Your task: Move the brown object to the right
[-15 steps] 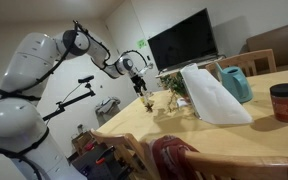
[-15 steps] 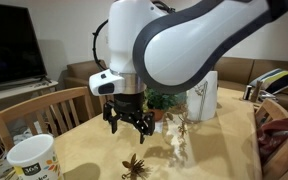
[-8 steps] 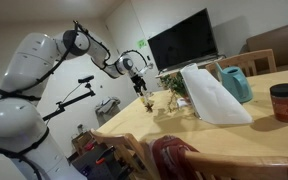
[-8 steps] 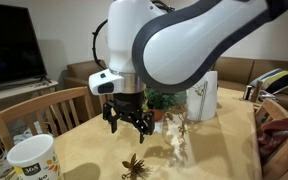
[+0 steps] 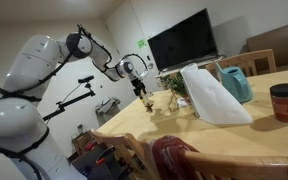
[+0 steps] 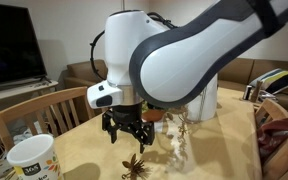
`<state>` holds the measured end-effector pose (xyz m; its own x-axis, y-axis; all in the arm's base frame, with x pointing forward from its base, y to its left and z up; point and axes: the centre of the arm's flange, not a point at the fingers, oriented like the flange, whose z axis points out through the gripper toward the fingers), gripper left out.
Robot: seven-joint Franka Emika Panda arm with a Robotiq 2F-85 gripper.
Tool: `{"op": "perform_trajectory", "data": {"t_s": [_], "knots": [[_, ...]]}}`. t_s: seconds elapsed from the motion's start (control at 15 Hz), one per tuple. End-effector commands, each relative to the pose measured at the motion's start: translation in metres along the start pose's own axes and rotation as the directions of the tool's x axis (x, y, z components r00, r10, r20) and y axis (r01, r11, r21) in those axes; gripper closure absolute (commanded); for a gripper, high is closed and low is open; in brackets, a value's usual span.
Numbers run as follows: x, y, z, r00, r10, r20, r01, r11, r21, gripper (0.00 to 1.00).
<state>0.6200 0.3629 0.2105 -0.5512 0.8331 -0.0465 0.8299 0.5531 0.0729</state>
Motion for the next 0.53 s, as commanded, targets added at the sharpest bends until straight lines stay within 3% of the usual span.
{"op": "perform_trajectory", "data": {"t_s": [0.0, 0.47], "knots": [[0.002, 0.015, 0.007, 1.000, -0.011, 0.015, 0.011, 1.000, 0.016, 0.00], [-0.003, 0.025, 0.020, 1.000, -0.002, 0.009, 0.002, 1.000, 0.018, 0.00]]}}
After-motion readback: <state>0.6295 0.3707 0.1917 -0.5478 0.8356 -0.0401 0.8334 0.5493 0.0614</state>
